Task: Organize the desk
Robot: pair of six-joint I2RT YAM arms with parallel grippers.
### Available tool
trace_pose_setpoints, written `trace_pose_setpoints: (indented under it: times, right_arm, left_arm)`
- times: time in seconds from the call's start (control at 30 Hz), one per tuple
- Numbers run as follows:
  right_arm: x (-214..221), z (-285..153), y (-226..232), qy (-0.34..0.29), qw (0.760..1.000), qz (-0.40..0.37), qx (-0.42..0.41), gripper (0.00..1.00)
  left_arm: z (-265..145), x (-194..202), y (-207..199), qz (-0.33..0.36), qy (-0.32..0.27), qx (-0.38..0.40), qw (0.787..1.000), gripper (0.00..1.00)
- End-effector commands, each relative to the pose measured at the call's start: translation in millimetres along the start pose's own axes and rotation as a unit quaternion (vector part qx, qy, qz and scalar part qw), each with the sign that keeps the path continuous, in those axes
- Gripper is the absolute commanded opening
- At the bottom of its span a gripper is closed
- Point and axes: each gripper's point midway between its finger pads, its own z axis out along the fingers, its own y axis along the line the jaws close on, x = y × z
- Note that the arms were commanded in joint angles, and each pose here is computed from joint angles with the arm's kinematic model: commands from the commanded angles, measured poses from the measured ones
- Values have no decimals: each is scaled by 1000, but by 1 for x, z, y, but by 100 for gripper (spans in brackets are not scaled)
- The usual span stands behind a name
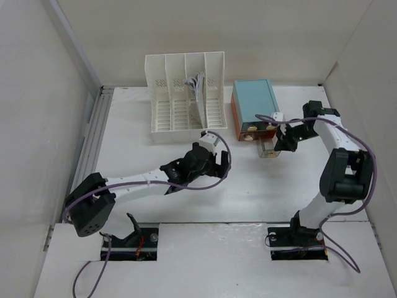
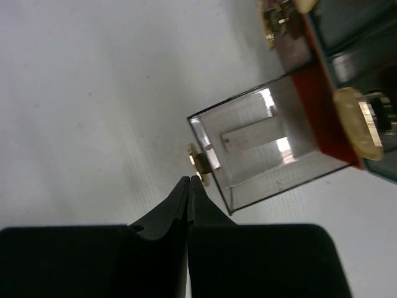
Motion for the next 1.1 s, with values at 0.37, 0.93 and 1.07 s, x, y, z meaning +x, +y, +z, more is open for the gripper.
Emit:
trace_pose_setpoints:
  times: [0.37,0.93,1.07]
  right_arm:
    - [32,44,-3,126,991,-27,43,0]
    - [-20,16,-109,171,894,-49,411,0]
    - [-21,19,-116,172,892,-44,415,0]
  left_arm:
    - [-41,-12,9,-34,-49,-2,998,84]
    - [-68,-1,16,-48,-44,7,998,84]
    - [-72,-2,16,-54,-49,10,997,84]
